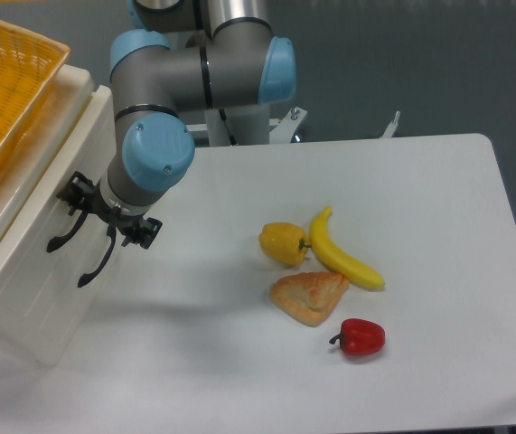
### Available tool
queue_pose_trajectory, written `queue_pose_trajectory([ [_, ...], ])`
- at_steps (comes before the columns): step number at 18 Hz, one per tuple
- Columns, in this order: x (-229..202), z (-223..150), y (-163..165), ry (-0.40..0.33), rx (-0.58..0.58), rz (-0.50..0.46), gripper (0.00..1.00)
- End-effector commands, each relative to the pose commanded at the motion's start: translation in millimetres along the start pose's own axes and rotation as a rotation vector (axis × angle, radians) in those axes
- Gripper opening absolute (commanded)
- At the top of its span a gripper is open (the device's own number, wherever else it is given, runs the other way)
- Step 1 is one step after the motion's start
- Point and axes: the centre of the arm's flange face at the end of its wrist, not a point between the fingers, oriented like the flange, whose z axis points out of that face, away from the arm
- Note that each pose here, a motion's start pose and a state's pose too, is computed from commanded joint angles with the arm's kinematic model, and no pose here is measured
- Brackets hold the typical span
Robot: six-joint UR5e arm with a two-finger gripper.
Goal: Slide open the top white drawer
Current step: 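Lower the gripper onto the upper drawer's black handle, then close the gripper around the black handle of the upper drawer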
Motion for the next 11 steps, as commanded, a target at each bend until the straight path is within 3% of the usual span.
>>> queue_pose_trajectory([
  [11, 0.9, 5.1, -3.2, -0.012, -0.005, 0.013, 0.99],
])
